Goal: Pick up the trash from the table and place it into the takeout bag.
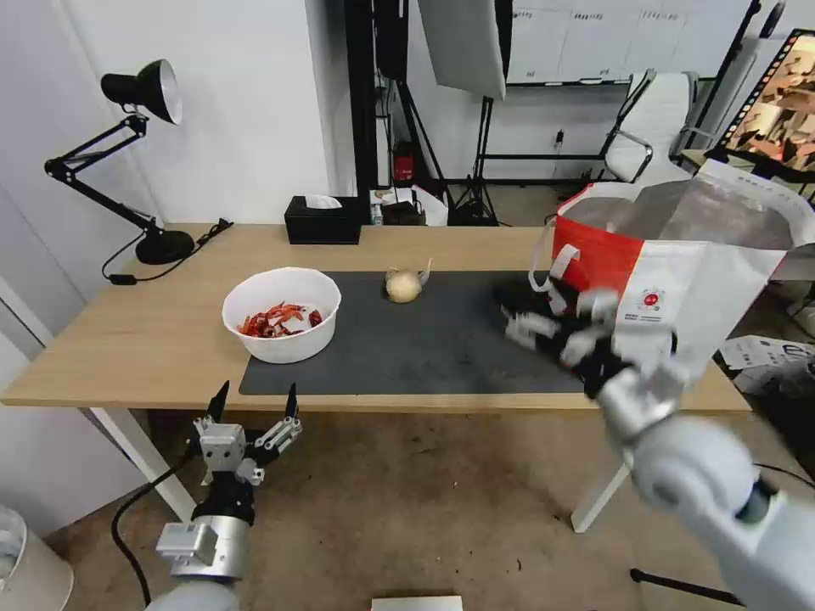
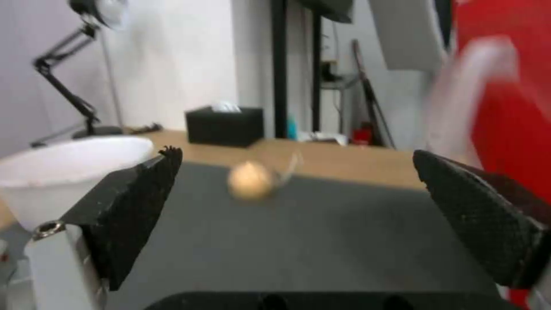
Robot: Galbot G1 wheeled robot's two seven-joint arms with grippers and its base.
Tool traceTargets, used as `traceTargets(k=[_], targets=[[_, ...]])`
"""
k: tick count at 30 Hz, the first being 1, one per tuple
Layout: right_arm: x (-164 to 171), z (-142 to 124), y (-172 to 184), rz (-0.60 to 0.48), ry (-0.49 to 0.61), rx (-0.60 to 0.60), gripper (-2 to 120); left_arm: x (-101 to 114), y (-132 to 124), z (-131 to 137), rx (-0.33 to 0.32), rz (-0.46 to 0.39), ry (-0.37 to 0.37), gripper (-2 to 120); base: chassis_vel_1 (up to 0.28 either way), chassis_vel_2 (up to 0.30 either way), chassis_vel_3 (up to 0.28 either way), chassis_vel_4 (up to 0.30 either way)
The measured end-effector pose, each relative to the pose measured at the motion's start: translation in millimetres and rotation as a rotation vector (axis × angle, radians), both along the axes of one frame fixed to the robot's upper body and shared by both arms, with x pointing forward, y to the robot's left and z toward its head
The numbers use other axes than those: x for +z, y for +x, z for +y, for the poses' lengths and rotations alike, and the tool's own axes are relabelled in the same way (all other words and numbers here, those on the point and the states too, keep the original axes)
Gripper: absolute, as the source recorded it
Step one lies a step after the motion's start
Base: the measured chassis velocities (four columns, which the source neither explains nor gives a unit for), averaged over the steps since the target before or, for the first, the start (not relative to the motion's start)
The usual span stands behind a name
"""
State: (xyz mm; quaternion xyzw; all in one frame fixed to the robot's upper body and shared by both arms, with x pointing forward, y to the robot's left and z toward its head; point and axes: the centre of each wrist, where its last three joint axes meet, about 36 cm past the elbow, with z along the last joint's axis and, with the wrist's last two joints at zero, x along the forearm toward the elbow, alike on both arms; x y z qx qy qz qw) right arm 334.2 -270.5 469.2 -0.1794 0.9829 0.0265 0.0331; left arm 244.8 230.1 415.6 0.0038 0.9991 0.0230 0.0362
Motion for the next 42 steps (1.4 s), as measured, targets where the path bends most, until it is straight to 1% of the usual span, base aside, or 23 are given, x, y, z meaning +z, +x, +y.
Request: traceTargets(k=[1,2,5,10,24,42], targets=[[-12.8,0.8,-9.4,0.012,0.0,-0.019,100,-2.6,-1.5,-1.0,0.0,0.009,0.003,100,0.0,0.0,0.0,0.0],[-12.8,0.8,-9.4,0.012,0.0,-0.019,100,-2.6,-1.5,-1.0,0.0,0.009,0.003,100,0.0,0.0,0.0,0.0],[-48.1,8.3,-39.1,0.084,0.018,-0.067,100,-13.3,-4.6,-2.7,0.0,0.042,0.008,100,0.0,0.0,0.0,0.0],[-63.3,13.6,-50.9,0.124,0.02,-0.091,100,-17.2,-8.1,-4.3,0.0,0.064,0.007,100,0.0,0.0,0.0,0.0],[-61.5,13.3,-51.4,0.146,-0.01,-0.107,100,-14.0,-14.4,-4.8,0.002,0.072,0.013,100,0.0,0.0,0.0,0.0],[-63.3,15.6,-51.7,0.165,-0.018,-0.103,100,-14.6,-13.9,-4.6,-0.001,0.073,0.015,100,0.0,0.0,0.0,0.0]])
